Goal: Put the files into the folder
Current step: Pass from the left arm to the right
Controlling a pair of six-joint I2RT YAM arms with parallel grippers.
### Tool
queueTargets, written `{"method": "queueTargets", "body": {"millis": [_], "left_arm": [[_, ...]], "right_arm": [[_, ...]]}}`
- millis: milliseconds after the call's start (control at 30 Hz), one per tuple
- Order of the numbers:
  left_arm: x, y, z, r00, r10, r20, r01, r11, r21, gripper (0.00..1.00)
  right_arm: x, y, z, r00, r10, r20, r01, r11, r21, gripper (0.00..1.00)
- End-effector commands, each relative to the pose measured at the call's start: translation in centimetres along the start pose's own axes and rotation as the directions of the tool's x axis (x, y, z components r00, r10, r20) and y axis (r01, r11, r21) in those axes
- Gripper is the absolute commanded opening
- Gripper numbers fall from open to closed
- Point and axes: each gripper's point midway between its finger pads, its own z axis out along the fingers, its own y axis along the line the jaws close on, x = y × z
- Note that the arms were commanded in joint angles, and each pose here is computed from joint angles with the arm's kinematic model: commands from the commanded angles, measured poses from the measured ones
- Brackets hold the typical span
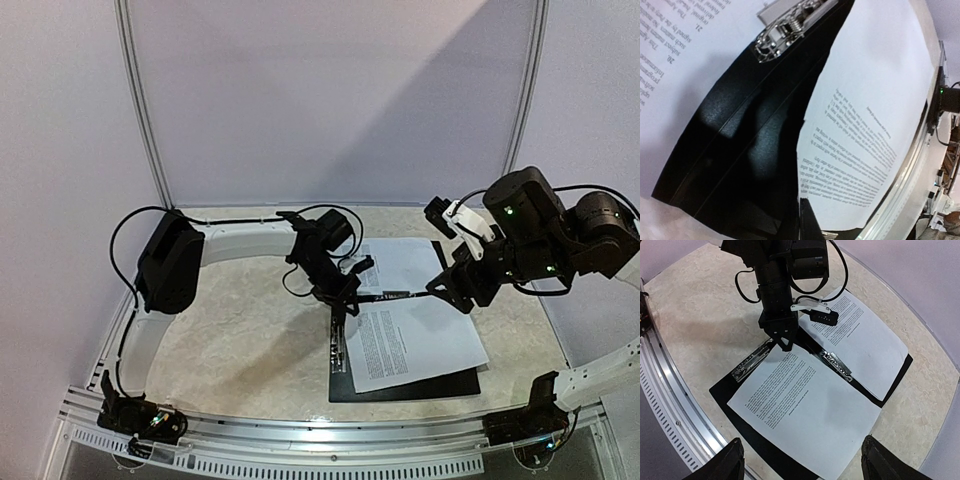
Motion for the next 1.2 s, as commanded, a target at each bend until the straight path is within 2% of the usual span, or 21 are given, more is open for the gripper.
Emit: {"method": "queueTargets", "body": {"millis": [0, 367, 467, 600, 733, 900, 1067, 1167], "left_arm": [[0.4, 1.2, 0.7, 0.999, 0.022, -0.027, -0.022, 1.000, -0.011, 0.00], [-0.8, 5.2, -1.3, 1.000, -0.008, -0.016, 0.008, 0.999, -0.046, 0.00], [-0.9, 5.9, -1.5, 1.000, -0.019, -0.013, 0.018, 0.999, -0.041, 0.00], [-0.2, 5.9, -1.1, 0.999, -0.012, -0.033, 0.012, 1.000, -0.020, 0.00], [-0.3, 5.6, -0.8, 1.000, 0.007, -0.028, -0.007, 1.000, -0.011, 0.01], [-0.8, 4.6, -0.2, 0.999, 0.043, -0.022, -0.043, 0.999, 0.001, 0.02], [-1.5, 3.4, -0.1, 0.994, 0.108, -0.003, -0.108, 0.994, 0.010, 0.00], [-1.9, 2.5, -0.4, 0.989, 0.148, 0.013, -0.149, 0.989, 0.027, 0.00]], "right_arm": [[0.5, -0.1, 0.6, 1.000, -0.001, -0.005, 0.001, 1.000, 0.005, 0.80], [1.1, 0.2, 1.7, 0.999, -0.021, -0.025, 0.021, 1.000, -0.006, 0.79], [1.5, -0.7, 2.1, 0.999, -0.016, -0.043, 0.017, 0.999, 0.036, 0.79], [2.3, -3.4, 3.4, 0.995, 0.076, -0.065, -0.066, 0.987, 0.146, 0.84], [5.3, -5.5, 5.8, 0.975, 0.209, -0.076, -0.190, 0.960, 0.205, 0.91], [9.5, -9.3, 7.5, 0.892, 0.437, -0.117, -0.398, 0.881, 0.257, 0.91], [13.9, -11.7, 9.6, 0.744, 0.647, -0.168, -0.617, 0.761, 0.200, 0.88], [16.4, -12.1, 11.1, 0.670, 0.711, -0.215, -0.690, 0.703, 0.175, 0.85]]}}
